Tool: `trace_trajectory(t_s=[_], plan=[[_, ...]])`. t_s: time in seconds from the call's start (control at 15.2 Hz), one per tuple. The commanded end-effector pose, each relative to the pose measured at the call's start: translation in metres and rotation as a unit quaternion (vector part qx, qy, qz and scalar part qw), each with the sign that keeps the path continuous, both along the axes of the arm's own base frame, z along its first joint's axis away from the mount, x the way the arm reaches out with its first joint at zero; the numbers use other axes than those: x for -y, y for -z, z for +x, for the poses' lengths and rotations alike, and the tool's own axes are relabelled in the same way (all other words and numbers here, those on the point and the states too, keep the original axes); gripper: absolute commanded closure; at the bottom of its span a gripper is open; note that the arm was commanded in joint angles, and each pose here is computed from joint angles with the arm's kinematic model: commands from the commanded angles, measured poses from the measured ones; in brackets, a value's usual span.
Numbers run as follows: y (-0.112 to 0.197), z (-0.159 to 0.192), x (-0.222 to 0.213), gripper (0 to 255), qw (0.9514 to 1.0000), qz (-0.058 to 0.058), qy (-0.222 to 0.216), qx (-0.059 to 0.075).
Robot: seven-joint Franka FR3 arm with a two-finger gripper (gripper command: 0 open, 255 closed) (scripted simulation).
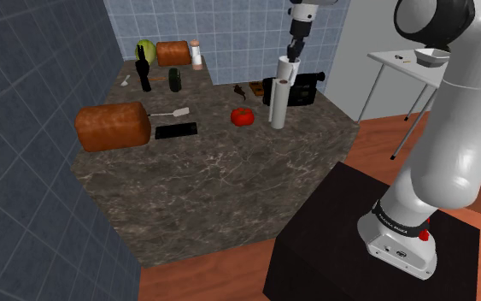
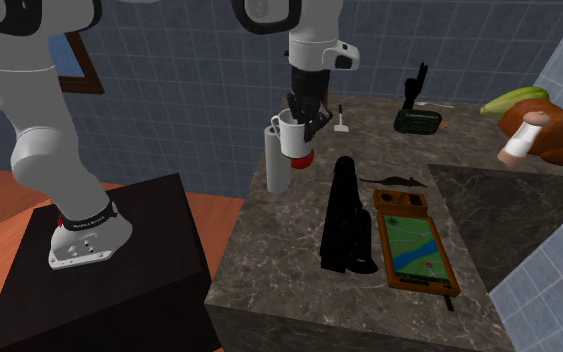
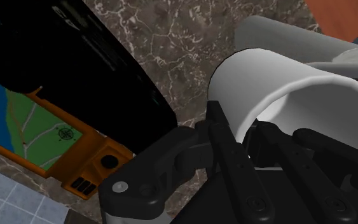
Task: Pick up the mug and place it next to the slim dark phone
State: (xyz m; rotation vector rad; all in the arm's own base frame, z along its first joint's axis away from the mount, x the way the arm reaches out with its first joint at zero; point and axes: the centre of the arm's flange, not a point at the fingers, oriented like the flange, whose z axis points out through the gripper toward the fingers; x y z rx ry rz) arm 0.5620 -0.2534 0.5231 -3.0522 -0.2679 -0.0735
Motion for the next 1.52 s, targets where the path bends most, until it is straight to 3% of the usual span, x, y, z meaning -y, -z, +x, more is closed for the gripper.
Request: trace_trajectory(t_s=[0.0,1.45], plan=[[0.000,0.009,-0.029,255,1.0000,0.000,0.001,0.000],[0.000,0.119,-0.297,255,1.0000,0.000,0.001,0.000]])
